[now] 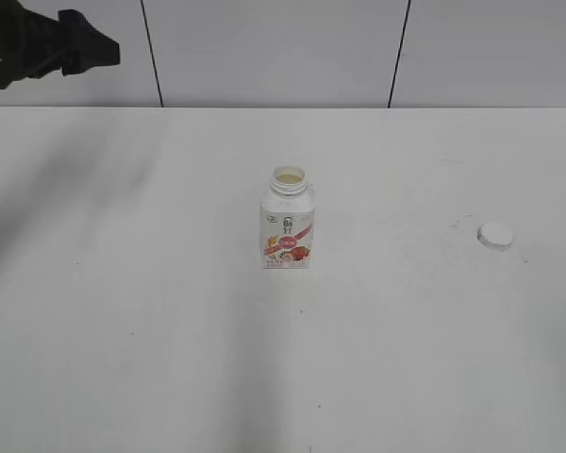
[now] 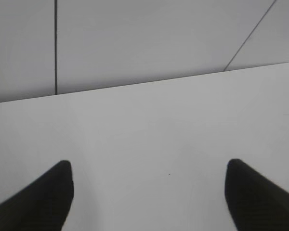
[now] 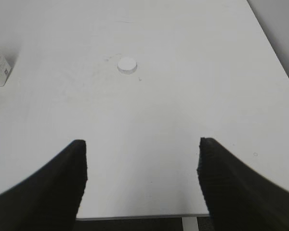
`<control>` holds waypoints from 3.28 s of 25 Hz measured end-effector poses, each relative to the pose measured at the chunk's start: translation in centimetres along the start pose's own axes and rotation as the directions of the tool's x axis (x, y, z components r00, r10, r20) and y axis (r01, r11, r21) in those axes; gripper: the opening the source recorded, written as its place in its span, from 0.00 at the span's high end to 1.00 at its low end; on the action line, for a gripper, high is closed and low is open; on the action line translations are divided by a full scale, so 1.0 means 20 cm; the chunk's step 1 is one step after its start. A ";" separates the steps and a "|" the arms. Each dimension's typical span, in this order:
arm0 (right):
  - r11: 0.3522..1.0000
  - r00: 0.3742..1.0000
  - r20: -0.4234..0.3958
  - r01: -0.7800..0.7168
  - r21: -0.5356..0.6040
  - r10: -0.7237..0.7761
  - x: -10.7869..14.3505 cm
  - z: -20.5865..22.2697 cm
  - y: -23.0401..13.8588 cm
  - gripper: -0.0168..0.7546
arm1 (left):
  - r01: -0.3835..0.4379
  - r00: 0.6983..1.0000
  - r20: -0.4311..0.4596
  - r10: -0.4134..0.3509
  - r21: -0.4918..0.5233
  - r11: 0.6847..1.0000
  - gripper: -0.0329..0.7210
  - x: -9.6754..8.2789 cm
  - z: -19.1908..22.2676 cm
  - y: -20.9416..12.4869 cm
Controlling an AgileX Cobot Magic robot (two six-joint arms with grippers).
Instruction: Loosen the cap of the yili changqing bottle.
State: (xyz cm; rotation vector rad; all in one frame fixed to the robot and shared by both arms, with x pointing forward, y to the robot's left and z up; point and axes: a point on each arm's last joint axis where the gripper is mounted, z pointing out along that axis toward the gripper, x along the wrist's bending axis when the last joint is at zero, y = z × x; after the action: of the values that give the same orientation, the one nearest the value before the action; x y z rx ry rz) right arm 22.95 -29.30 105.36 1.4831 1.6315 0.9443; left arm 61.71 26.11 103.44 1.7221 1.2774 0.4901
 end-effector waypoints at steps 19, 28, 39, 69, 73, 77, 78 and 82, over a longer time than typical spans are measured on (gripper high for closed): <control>1.000 1.000 0.000 -0.001 0.000 0.001 0.00 0.00 0.00 0.24 | -0.043 0.915 -0.403 -0.005 -0.110 0.993 0.18 -0.29 0.10 -0.02; 1.000 1.000 0.000 -0.001 0.000 0.001 0.00 0.00 0.00 0.24 | -0.091 0.938 -0.340 0.062 -0.070 0.993 0.18 -0.29 0.03 0.01; 1.000 1.000 0.000 -0.001 0.000 0.001 0.00 0.00 0.00 0.24 | -0.072 0.926 -0.357 0.119 0.143 0.987 0.18 -0.19 -0.14 -0.02; 1.000 1.000 0.000 -0.001 -0.001 0.001 0.00 0.00 0.00 0.24 | 0.103 0.888 -0.459 -0.032 0.129 0.986 0.18 -0.19 -0.85 -0.35; 1.000 1.000 0.000 -0.001 -0.001 0.001 0.00 0.00 0.00 0.24 | 0.083 0.894 -0.445 -0.049 0.058 0.995 0.18 -0.27 -0.99 -0.45; 1.000 1.000 -0.001 -0.002 0.000 0.002 0.00 0.00 0.00 0.24 | 0.061 0.897 -0.438 -0.063 -0.020 0.998 0.18 -0.36 -1.18 -0.52; 1.000 1.000 -0.001 -0.002 0.000 0.002 0.00 0.00 0.00 0.24 | 0.062 0.897 -0.438 -0.064 -0.020 0.998 0.18 -0.38 -1.22 -0.55; 1.000 1.000 -0.001 -0.002 0.000 0.002 0.00 0.00 0.00 0.24 | 0.076 0.898 -0.433 -0.076 -0.017 0.997 0.19 -0.46 -1.36 -0.64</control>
State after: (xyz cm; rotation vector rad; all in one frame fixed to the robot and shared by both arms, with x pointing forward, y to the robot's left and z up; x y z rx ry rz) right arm 22.95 -29.29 105.34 1.4844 1.6312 0.9458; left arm 30.94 30.20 108.30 1.6058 1.6500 0.8630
